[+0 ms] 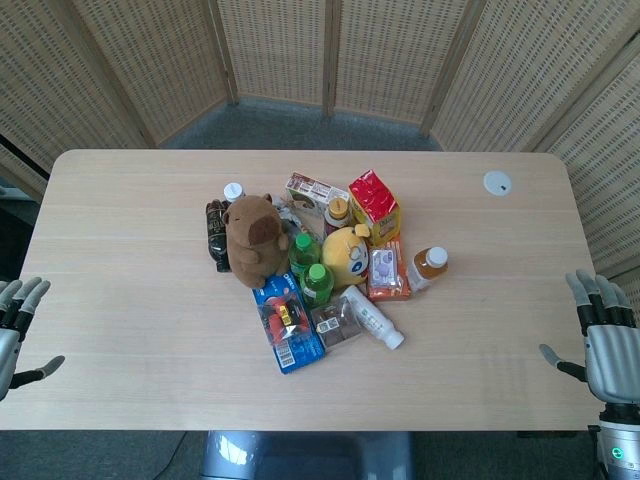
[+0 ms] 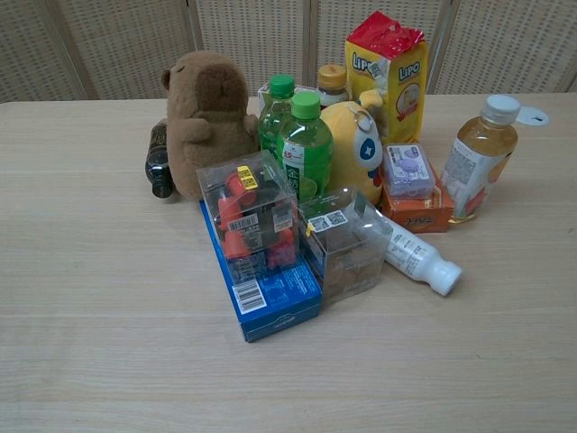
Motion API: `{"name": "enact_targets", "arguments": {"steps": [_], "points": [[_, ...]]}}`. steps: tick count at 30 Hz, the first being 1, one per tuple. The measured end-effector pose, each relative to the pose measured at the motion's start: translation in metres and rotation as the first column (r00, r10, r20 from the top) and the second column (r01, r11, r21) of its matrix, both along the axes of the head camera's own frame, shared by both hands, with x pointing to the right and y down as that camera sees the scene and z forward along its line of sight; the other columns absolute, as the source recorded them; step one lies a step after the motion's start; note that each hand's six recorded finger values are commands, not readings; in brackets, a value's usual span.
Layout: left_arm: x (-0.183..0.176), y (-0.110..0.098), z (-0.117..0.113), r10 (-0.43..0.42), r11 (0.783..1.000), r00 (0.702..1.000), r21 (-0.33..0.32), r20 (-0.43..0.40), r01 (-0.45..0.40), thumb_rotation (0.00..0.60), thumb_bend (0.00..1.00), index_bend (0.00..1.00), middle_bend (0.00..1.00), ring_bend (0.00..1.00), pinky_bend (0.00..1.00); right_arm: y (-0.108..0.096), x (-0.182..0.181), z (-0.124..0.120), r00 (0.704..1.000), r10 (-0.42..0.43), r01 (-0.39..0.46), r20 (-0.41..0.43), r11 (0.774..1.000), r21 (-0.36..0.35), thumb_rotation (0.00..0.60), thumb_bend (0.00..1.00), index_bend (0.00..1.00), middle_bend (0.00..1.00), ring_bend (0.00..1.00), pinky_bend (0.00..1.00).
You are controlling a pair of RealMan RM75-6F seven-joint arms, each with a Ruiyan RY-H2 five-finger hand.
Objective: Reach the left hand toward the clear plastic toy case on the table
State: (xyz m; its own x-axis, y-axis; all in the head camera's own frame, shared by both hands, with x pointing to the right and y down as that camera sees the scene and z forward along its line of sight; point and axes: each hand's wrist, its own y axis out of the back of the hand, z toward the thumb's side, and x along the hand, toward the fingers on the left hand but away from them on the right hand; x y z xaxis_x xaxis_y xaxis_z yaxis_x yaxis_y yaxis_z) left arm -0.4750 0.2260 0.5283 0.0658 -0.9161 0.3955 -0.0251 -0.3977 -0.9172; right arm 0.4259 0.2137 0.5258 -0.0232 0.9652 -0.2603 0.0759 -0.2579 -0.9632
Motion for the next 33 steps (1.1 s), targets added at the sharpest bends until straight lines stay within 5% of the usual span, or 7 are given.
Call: {"name": "enact_targets", "arguments": {"steps": [8, 15, 17, 20, 24, 33], "points": [[0.006, -0.001, 0.005, 0.033, 0.999, 0.999, -0.021, -0.009, -0.033, 0.600, 0.00, 0.00, 0.00, 0.00, 0.00, 0.000, 0.000, -0.002, 1.000, 0.006, -0.006, 0.005, 1.000, 0.004, 0.600, 0.00, 0.00, 0.00, 0.00, 0.00], [0.051, -0.023, 0.014, 0.257, 0.966, 0.962, -0.014, -0.095, -0.259, 0.600, 0.00, 0.00, 0.00, 0.00, 0.00, 0.000, -0.001, 0.000, 1.000, 0.004, -0.004, 0.007, 1.000, -0.002, 0.600, 0.00, 0.00, 0.00, 0.00, 0.00], [0.075, -0.036, 0.016, 0.370, 0.928, 0.917, 0.010, -0.147, -0.373, 0.600, 0.00, 0.00, 0.00, 0.00, 0.00, 0.000, -0.002, 0.000, 1.000, 0.003, -0.003, 0.006, 1.000, 0.000, 0.600, 0.00, 0.00, 0.00, 0.00, 0.00], [0.113, -0.052, 0.019, 0.535, 0.843, 0.822, 0.052, -0.196, -0.536, 0.600, 0.00, 0.00, 0.00, 0.00, 0.00, 0.000, -0.001, -0.001, 1.000, 0.005, -0.005, 0.003, 1.000, 0.001, 0.600, 0.00, 0.00, 0.00, 0.00, 0.00], [0.157, -0.062, 0.028, 0.706, 0.701, 0.676, 0.079, -0.211, -0.708, 0.600, 0.00, 0.00, 0.00, 0.00, 0.00, 0.000, -0.001, 0.000, 1.000, 0.008, -0.008, 0.002, 1.000, -0.003, 0.600, 0.00, 0.00, 0.00, 0.00, 0.00], [0.207, -0.069, 0.058, 0.830, 0.545, 0.531, 0.045, -0.172, -0.837, 0.600, 0.00, 0.00, 0.00, 0.00, 0.00, -0.001, 0.000, -0.002, 1.000, 0.011, -0.011, 0.008, 1.000, 0.000, 0.600, 0.00, 0.00, 0.00, 0.00, 0.00]]}}
